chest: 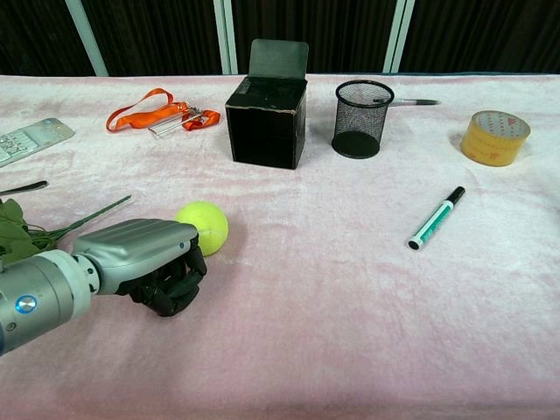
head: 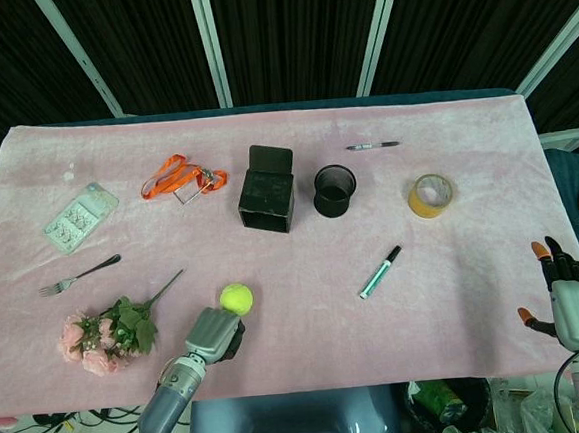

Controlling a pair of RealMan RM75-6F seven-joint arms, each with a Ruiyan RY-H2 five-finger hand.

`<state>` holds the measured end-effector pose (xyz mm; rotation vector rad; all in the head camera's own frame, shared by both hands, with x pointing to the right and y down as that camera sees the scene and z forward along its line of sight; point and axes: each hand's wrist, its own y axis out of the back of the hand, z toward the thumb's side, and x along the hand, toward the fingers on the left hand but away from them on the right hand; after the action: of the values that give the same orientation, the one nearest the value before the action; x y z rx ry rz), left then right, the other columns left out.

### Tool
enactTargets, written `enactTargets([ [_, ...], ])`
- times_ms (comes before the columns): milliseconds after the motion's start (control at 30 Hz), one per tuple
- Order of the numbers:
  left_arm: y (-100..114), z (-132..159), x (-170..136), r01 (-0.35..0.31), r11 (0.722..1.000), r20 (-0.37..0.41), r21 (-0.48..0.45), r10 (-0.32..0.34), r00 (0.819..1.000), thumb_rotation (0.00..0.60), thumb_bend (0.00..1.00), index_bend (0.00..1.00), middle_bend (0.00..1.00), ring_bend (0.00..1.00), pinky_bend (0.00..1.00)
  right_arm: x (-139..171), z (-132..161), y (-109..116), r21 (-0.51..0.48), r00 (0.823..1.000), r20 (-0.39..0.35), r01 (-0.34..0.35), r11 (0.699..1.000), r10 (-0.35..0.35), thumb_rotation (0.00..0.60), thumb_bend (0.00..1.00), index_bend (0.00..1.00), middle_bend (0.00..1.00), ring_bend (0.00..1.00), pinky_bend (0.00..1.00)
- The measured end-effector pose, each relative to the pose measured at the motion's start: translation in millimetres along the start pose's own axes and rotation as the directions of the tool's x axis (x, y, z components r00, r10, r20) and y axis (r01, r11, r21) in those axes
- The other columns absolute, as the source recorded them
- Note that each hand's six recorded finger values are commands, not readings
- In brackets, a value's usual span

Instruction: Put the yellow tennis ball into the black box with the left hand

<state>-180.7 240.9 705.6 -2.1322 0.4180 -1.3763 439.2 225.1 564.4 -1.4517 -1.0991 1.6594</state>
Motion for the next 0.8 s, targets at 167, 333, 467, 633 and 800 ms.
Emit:
enactTargets([
  [167,8.8,0.9,7.3,-0.03,1.0,-0.011,0.007,0.03,0.999,0.6,0.59,0.86,0.98,0.87,0.95,0.0,-0.4,0.0,-0.005,1.0,0.004,-0.001,1.0,0.001,0.6,0.1,0.08,0.0,0.12,0.16],
  [333,18.0,0.8,21.1,-0.054,0.998,-0.034,0.032,0.055,0.998,0.6,0.59,0.86,0.98,0.87,0.95,-0.3,-0.4,-0.2,-0.008,1.0,0.005,-0.003,1.0,0.003,0.6,0.1,0.08,0.0,0.12,0.16],
  [467,27.5,5.0,33.8,-0.074,0.997,-0.049,0.03,0.075,0.996,0.6,0.59,0.86,0.98,0.87,0.95,-0.5,-1.2,-0.1,-0.012,1.0,0.01,-0.004,1.0,0.004,0.6,0.1,0.08,0.0,0.12,0.16],
  [633,42.0,8.1,53.8,-0.101,0.993,-0.075,0.063,0.106,0.992,0.6,0.59,0.86,0.98,0.87,0.95,-1.0,-2.0,-0.1,-0.015,1.0,0.015,-0.005,1.0,0.005,0.6,0.1,0.08,0.0,0.12,0.16],
  [800,56.3,7.3,73.8,-0.129,0.987,-0.107,0.091,0.139,0.985,0.6,0.59,0.86,0.98,0.87,0.95,-1.1,-2.5,-0.1,-0.02,1.0,0.019,-0.006,1.0,0.006,0.6,0.1,0.08,0.0,0.12,0.16],
])
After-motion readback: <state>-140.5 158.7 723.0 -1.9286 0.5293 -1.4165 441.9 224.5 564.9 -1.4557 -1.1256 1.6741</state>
